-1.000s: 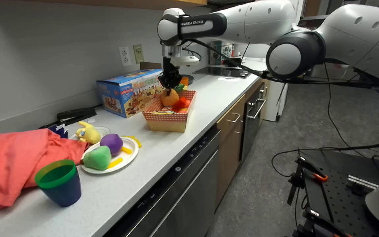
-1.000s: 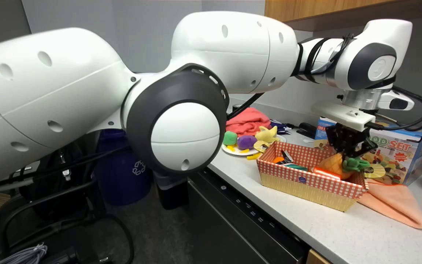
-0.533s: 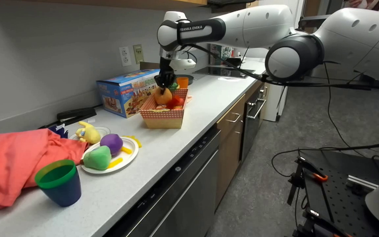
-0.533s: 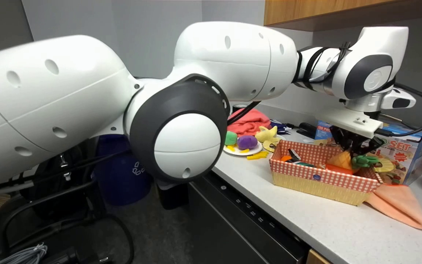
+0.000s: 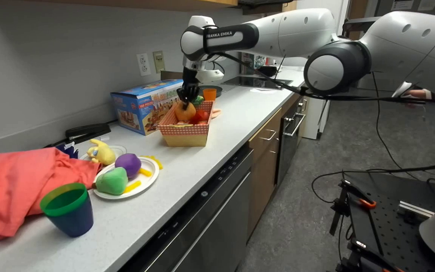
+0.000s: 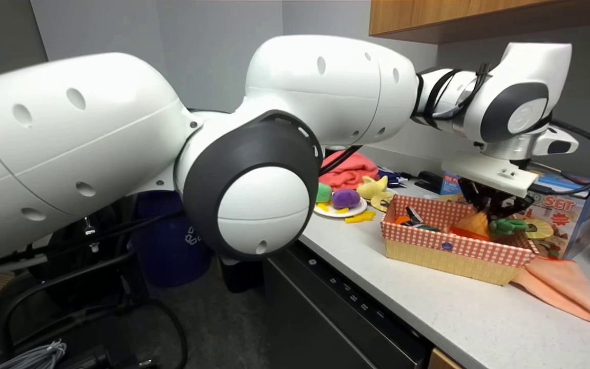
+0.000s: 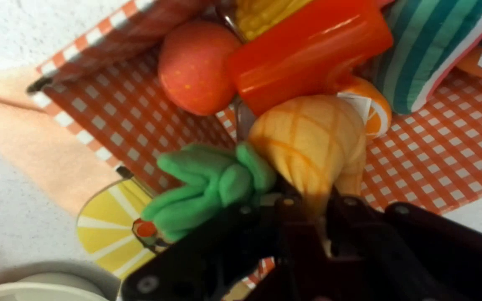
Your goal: Pick the stuffed pineapple and put it on the counter
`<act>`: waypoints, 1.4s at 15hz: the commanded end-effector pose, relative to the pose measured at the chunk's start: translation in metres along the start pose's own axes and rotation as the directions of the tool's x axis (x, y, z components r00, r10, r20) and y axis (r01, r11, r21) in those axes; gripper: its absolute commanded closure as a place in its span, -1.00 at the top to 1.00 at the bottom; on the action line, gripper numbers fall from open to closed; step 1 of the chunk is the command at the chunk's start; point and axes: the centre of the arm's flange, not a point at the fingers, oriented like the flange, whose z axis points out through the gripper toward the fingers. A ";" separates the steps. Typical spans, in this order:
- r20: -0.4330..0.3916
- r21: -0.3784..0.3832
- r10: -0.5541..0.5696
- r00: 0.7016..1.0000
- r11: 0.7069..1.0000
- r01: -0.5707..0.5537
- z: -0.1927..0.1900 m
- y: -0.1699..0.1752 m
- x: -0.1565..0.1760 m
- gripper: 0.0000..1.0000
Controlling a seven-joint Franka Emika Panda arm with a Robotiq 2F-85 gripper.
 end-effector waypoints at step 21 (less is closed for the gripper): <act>0.470 -0.010 0.124 0.874 0.991 -0.135 -0.194 0.097 -0.104 -0.93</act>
